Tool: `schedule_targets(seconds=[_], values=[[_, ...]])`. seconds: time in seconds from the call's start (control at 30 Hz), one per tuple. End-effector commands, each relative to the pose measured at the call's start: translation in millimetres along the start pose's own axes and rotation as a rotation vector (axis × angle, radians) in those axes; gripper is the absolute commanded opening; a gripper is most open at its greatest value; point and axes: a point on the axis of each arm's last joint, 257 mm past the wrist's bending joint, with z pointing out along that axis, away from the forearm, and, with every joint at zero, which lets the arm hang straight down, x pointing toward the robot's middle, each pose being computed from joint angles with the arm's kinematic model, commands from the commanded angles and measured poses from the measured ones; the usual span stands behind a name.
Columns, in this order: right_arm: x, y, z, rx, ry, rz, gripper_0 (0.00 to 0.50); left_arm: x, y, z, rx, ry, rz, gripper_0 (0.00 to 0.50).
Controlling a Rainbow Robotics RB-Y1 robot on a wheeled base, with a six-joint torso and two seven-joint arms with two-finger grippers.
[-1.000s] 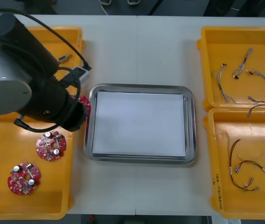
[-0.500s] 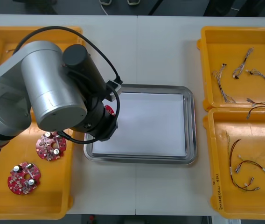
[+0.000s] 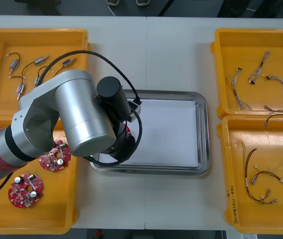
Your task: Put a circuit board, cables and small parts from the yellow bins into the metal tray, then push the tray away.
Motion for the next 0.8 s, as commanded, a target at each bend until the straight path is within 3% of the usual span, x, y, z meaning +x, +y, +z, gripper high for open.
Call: schedule_targets(seconds=[0.03, 0.6, 0.63, 0.7, 0.73, 0.8], values=[[5.5, 4.9, 0.6, 0.002, 0.021, -0.053, 0.000, -20.3, -19.3, 0.5, 0.015, -0.053, -0.067, 0.001], [5.3, 5.7, 0.4, -0.001, 0.021, -0.049, 0.000, -5.3, -27.3, 15.2, 0.002, -0.028, -0.058, 0.007], [6.2, 5.8, 0.6, -0.002, 0.024, -0.048, 0.000, -5.2, -28.6, 15.2, 0.007, -0.029, -0.059, 0.041], [5.8, 6.0, 0.4, -0.003, 0.023, -0.049, 0.000, -5.6, -28.2, 15.6, 0.006, -0.030, -0.064, 0.198], [5.8, 6.4, 0.4, -0.004, 0.023, -0.050, 0.000, -6.3, -28.8, 15.0, 0.009, -0.032, -0.066, 0.315], [5.5, 6.2, 0.5, -0.005, 0.022, -0.048, 0.000, -6.9, -28.7, 14.6, 0.008, -0.033, -0.069, 0.457]])
